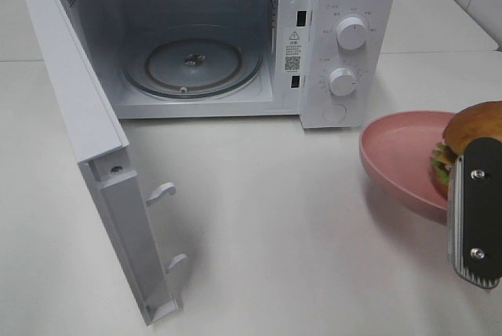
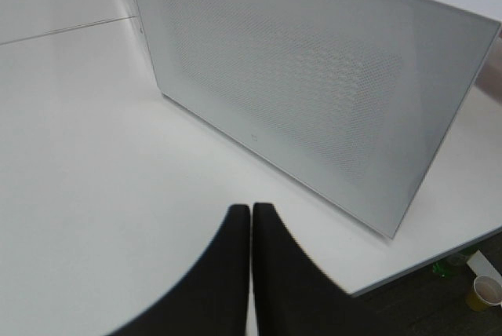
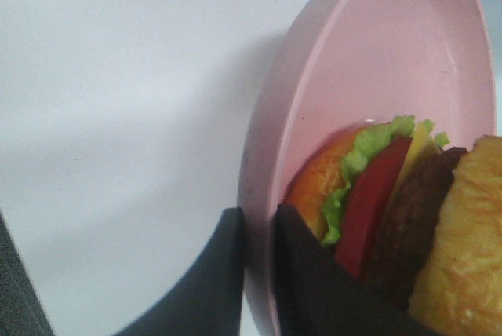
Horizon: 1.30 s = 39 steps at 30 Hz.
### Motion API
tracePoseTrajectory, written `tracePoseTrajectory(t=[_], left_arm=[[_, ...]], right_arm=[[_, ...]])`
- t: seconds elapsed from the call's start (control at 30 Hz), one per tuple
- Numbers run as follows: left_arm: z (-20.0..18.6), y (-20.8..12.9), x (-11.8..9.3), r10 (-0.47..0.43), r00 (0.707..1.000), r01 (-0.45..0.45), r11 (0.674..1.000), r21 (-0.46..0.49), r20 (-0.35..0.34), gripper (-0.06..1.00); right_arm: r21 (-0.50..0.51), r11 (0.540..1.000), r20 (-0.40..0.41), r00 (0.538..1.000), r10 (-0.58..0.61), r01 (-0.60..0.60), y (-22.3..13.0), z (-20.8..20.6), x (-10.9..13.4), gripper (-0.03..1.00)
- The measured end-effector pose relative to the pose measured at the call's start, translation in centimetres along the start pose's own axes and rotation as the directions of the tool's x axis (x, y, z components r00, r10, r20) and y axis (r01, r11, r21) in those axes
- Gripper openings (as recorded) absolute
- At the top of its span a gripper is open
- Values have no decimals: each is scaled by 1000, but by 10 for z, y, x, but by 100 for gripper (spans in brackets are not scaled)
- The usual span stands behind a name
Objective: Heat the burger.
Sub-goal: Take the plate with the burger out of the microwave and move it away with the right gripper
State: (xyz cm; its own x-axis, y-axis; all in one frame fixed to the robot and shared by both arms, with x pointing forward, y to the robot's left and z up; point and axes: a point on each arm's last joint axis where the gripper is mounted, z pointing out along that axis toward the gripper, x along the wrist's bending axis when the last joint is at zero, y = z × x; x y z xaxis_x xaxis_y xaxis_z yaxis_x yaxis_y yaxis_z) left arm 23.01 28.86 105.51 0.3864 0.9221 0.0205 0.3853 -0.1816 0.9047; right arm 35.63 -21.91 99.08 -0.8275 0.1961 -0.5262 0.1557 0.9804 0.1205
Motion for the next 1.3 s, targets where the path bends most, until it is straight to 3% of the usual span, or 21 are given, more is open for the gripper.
tracePoseTrajectory(t=[0.43,0.67,1.07,1.3], left_arm=[[0,0,0,0,1000,0,1000,0,0,0],[0,0,0,0,1000,0,1000,0,0,0],[0,0,0,0,1000,0,1000,0,0,0],[0,0,0,0,1000,0,1000,0,0,0]], right_arm=[[47,998,47,998,47,-50,9,20,-3,5],[66,989,86,988,126,-132,15,34,-5,5],[173,949,130,961,243,-263,26,78,3,5],[166,923,109,937,332,-346,30,89,9,5]])
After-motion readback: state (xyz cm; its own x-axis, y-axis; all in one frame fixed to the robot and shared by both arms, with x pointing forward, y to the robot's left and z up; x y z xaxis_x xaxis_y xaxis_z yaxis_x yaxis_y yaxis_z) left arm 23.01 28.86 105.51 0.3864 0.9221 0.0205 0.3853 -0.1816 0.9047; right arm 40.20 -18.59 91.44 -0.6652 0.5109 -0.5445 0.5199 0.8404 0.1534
